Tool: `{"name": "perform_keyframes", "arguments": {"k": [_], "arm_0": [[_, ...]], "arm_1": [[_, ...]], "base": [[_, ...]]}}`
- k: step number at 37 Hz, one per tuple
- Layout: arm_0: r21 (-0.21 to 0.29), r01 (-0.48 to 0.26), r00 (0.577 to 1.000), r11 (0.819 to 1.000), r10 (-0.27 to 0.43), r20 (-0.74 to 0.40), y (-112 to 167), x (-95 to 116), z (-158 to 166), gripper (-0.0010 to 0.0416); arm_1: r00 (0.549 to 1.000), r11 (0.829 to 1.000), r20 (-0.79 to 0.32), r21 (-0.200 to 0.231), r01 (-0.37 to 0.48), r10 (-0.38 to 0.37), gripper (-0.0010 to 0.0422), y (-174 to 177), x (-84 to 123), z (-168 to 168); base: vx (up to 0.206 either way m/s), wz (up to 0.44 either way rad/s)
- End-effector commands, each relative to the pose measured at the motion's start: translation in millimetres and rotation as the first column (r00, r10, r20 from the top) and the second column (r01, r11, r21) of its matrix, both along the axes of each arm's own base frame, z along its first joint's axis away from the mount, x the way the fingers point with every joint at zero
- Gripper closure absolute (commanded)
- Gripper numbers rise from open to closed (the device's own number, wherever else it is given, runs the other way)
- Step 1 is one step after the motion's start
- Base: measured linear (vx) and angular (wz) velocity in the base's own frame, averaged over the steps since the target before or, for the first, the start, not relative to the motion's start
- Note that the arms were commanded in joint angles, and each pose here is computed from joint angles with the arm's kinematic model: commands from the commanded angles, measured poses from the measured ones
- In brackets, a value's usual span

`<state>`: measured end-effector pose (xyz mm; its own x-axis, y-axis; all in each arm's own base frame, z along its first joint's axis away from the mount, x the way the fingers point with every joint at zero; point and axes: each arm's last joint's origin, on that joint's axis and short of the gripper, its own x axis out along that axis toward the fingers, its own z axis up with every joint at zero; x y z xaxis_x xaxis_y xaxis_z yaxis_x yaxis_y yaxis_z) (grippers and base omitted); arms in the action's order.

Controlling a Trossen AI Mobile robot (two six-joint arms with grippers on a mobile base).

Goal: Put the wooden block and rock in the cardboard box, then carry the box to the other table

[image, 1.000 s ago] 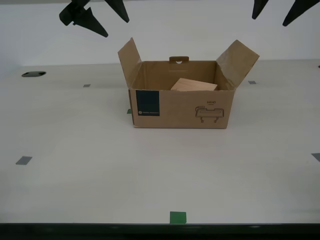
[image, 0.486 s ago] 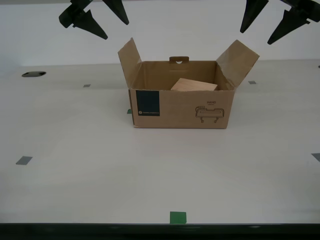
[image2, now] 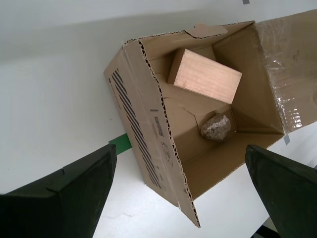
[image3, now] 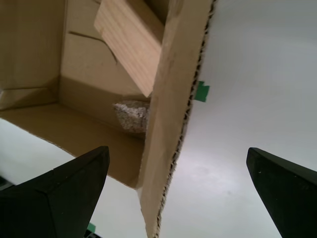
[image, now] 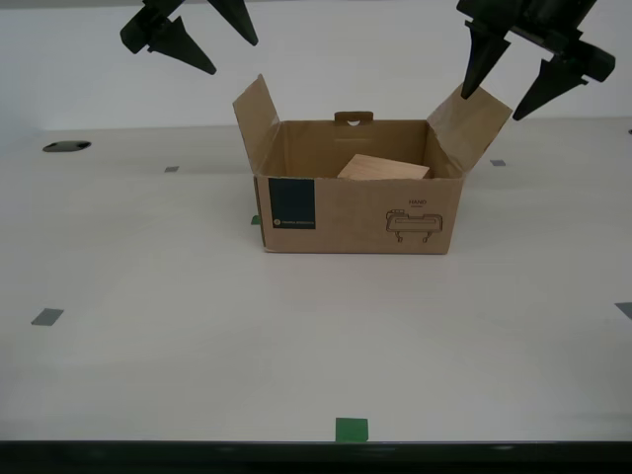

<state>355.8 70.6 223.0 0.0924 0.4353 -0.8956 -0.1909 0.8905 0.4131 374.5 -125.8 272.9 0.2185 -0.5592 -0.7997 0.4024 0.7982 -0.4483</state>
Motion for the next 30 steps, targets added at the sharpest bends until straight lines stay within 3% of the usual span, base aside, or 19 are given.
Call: {"name": "perform_keyframes", "arguments": {"k": [1, 11, 30], "arm_0": [[0.051, -0.01, 1.0, 0.999, 0.012, -0.023, 2.2, 4.2, -9.1, 0.0018], [0.129, -0.025, 0.999, 0.991, 0.03, -0.033, 7.0, 15.7, -29.7, 0.0019], [0.136, -0.029, 0.999, 0.99, 0.033, -0.03, 8.4, 18.1, -33.5, 0.0018]], "arm_1": [[1.0, 1.0, 0.001, -0.005, 0.002, -0.002, 0.0057, -0.5, 0.1, 0.2], [1.0, 1.0, 0.001, -0.006, 0.002, -0.002, 0.0057, -0.7, 0.2, 0.2], [0.998, 1.0, -0.057, -0.004, 0.004, -0.004, 0.0057, -14.0, -8.8, -28.9]], "base": [[0.0, 0.0], [0.0, 0.0], [0.0, 0.0]]}}
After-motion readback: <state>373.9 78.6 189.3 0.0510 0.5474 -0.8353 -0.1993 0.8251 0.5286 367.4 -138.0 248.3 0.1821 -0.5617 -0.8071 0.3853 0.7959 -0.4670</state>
